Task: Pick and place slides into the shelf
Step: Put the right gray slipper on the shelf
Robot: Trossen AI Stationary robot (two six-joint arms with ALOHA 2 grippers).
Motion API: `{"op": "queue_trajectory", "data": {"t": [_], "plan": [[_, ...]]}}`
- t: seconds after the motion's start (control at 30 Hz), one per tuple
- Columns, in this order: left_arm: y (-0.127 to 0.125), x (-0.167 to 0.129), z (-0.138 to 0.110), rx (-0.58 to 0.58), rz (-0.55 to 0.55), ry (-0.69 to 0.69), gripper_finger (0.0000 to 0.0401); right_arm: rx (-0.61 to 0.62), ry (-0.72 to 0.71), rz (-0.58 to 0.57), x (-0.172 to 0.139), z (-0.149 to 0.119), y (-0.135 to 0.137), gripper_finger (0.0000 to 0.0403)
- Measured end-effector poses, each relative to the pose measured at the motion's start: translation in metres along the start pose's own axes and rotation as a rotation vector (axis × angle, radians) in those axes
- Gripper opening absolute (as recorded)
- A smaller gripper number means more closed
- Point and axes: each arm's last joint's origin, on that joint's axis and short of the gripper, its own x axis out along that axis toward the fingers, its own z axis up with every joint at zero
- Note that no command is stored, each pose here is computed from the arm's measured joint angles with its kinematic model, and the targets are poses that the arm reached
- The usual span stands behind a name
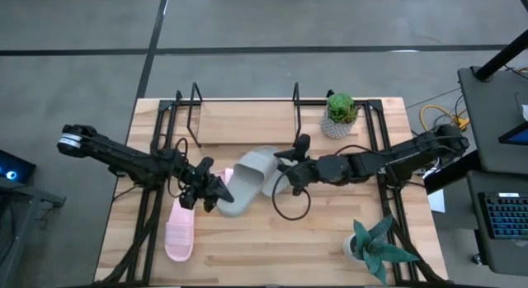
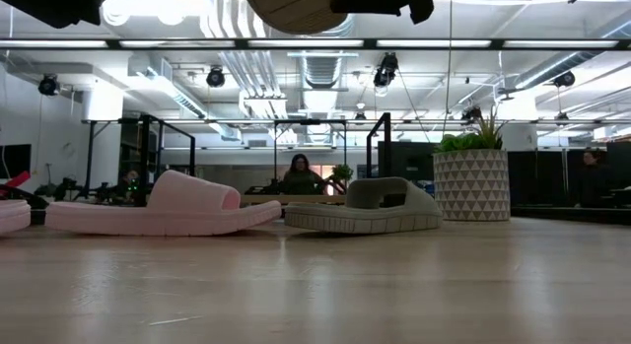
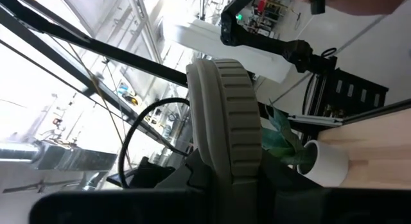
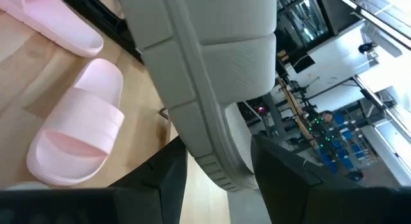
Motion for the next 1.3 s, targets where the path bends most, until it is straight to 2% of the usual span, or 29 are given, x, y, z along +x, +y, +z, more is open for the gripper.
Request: {"op": "queue_trajectory", "data": {"t": [0.1, 0.2, 0.4, 0.43, 0.57, 0.7, 0.9, 1.03, 1.3], "plan": [[-0.001, 0.002, -0.001, 0.004, 0.01, -0.005, 0.0032, 0.019, -0.025, 0.019, 0.0, 0.001, 0.0, 0.0159], [0.0, 0.002, -0.001, 0.004, 0.01, -0.008, 0.0032, 0.042, -0.026, 0.021, 0.0, 0.001, 0.001, 0.0137], [0.0, 0.001, -0.001, 0.003, 0.02, 0.007, 0.0032, -0.004, -0.027, 0.026, 0.0, 0.001, 0.001, 0.0038], [0.0, 0.001, -0.001, -0.011, 0.024, 0.015, 0.0033, -0.008, -0.027, 0.025, 0.0, 0.001, 0.001, 0.0033], [0.002, 0.0, -0.002, -0.117, 0.057, 0.069, 0.0081, -0.01, -0.018, 0.025, 0.001, 0.0, 0.001, 0.0033], [0.005, -0.006, -0.003, -0.237, 0.096, 0.203, 0.0146, -0.026, 0.026, 0.015, 0.0, -0.002, 0.003, 0.0033], [0.011, -0.027, 0.007, -0.436, 0.027, 0.326, 0.0221, -0.045, 0.053, 0.009, 0.001, -0.007, 0.005, 0.0033], [0.019, -0.042, 0.017, -0.508, 0.03, 0.326, 0.0242, -0.067, 0.053, 0.011, 0.001, -0.007, 0.006, 0.0033], [0.036, -0.069, 0.036, -0.601, 0.08, 0.286, 0.0246, -0.141, 0.117, 0.07, 0.0, -0.022, 0.018, 0.0033]]}}
